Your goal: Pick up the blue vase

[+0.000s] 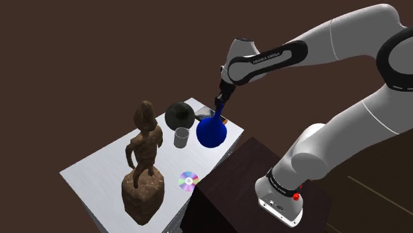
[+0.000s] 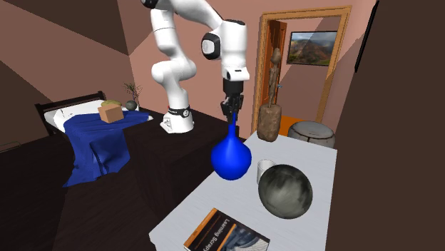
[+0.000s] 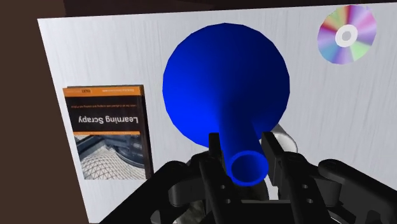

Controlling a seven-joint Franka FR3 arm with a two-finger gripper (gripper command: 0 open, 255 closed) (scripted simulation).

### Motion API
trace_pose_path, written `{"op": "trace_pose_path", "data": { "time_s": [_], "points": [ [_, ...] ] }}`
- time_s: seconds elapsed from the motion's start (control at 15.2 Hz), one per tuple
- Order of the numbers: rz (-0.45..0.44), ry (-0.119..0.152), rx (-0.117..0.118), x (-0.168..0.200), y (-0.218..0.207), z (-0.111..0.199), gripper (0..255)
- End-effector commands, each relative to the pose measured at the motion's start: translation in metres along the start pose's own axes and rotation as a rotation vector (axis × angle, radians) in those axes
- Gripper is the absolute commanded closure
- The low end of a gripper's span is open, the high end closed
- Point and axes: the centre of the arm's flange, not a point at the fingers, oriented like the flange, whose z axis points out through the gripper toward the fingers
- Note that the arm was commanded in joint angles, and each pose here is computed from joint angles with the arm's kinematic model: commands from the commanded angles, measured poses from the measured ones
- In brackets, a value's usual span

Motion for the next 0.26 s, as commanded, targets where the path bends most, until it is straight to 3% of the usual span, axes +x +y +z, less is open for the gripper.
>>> {"op": "trace_pose_path", "data": {
  "time_s": [0.0,0.2],
  "points": [
    [0.0,0.001,0.0,0.0004,0.0005,-0.0118,255],
    [0.0,0.001,0.0,0.0004,0.0005,-0.0179,255]
  ]
}}
